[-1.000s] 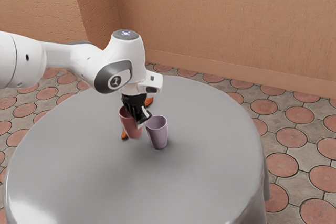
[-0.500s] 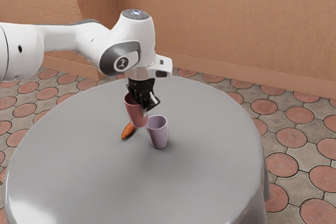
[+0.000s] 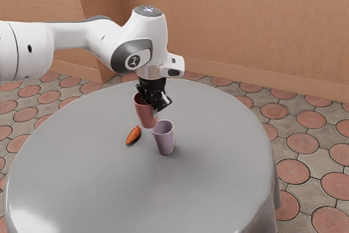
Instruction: Place the left cup onto the right cup
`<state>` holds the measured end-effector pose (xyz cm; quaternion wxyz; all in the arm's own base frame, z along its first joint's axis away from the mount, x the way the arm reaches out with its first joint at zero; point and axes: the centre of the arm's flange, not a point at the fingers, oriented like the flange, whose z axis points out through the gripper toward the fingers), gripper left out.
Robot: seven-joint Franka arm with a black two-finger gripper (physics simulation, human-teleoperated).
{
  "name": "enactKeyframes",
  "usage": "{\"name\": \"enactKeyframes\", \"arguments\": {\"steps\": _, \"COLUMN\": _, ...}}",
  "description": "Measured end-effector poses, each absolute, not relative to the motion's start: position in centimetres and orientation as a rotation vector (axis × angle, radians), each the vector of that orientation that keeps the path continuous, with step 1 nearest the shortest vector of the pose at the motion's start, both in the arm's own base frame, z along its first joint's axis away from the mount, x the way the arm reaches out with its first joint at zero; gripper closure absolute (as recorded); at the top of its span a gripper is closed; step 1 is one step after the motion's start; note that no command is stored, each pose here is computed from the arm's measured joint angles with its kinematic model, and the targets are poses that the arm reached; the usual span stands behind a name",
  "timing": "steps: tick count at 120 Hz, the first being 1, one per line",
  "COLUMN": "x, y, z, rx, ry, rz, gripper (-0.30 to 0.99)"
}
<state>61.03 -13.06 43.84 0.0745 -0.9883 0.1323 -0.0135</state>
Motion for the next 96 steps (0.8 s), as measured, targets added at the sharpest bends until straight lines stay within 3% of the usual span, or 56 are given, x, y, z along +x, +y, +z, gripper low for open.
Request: {"name": "enactKeyframes", "arguments": {"steps": 96, "x": 63.4, "y": -14.2, "z": 41.7, "rx": -2.974, "ry": 0.392, "rz": -0.036, "gripper": 0.77}}
